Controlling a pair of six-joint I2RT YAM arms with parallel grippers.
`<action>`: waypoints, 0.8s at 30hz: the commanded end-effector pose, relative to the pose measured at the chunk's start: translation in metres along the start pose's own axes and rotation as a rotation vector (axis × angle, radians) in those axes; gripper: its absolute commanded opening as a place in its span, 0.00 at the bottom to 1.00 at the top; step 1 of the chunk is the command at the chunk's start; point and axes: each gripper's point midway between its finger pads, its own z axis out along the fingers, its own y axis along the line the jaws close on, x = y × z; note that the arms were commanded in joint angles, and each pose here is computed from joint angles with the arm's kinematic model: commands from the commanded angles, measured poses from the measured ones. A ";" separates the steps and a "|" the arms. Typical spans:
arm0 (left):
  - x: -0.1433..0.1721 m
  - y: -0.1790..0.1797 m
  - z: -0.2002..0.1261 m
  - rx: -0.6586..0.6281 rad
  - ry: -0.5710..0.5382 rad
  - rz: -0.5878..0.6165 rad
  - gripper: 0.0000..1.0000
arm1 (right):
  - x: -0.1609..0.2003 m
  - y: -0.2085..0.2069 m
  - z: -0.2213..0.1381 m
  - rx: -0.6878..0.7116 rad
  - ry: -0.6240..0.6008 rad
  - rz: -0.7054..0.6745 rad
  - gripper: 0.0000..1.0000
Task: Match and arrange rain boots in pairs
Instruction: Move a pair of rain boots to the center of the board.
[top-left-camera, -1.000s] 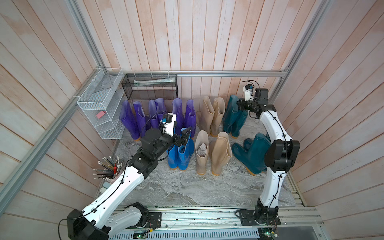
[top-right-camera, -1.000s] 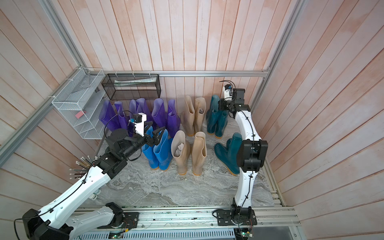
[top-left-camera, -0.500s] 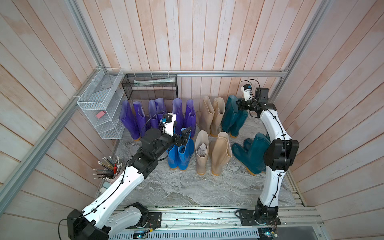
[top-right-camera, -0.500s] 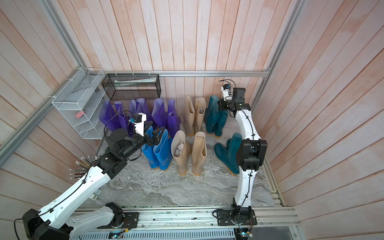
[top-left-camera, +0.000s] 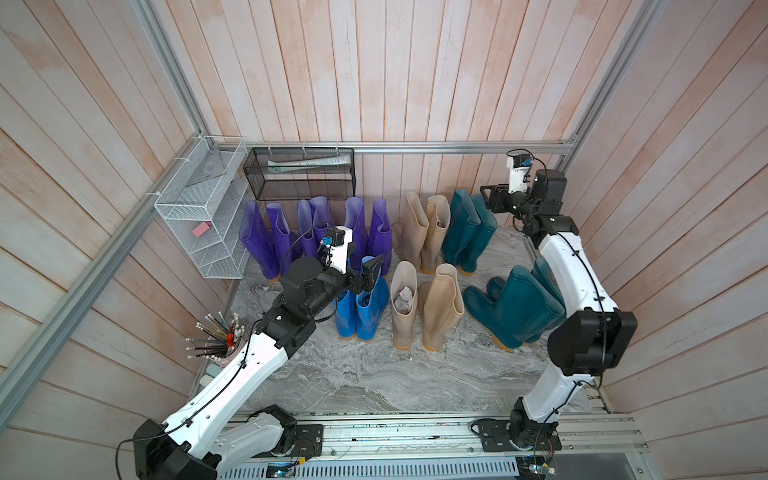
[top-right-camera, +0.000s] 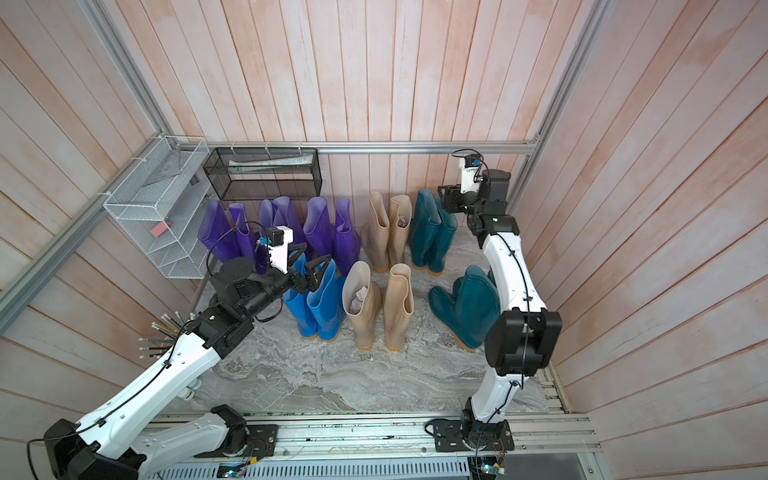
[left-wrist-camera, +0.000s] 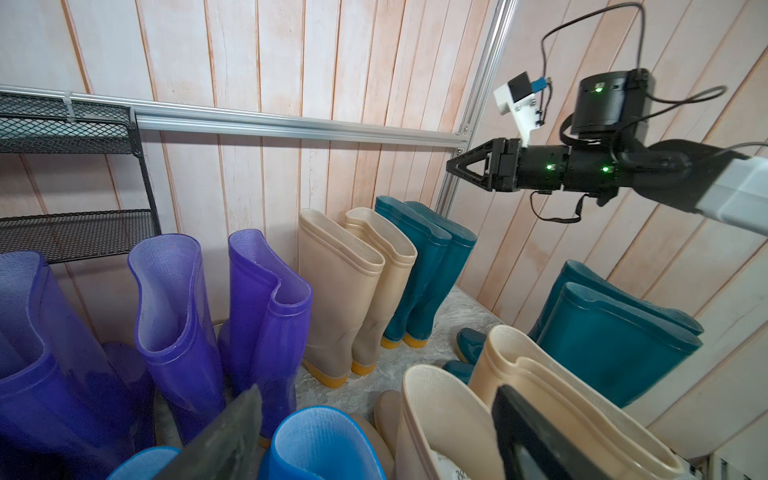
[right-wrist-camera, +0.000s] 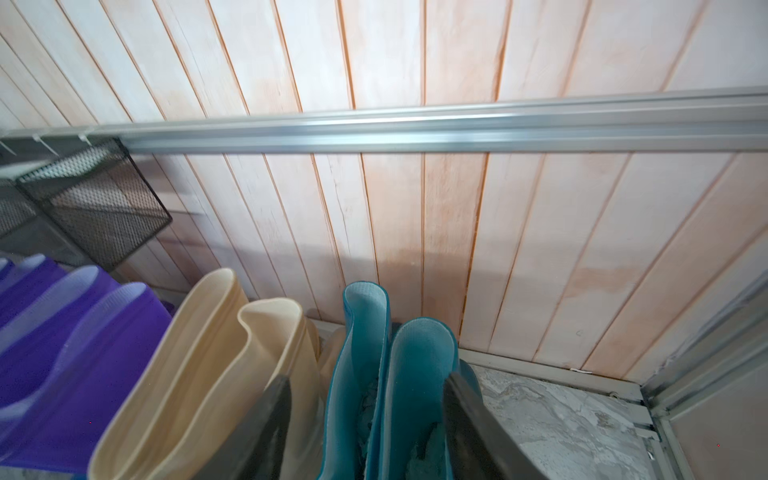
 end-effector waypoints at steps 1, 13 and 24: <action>-0.007 -0.013 -0.006 0.074 -0.020 -0.032 0.89 | -0.019 0.012 -0.049 0.033 -0.092 0.153 0.58; 0.000 -0.089 -0.012 0.436 0.054 -0.066 0.82 | 0.072 0.011 -0.227 0.450 0.057 0.099 0.75; -0.003 -0.099 -0.021 0.448 0.032 -0.042 0.82 | 0.143 -0.018 -0.199 0.525 0.417 -0.044 0.88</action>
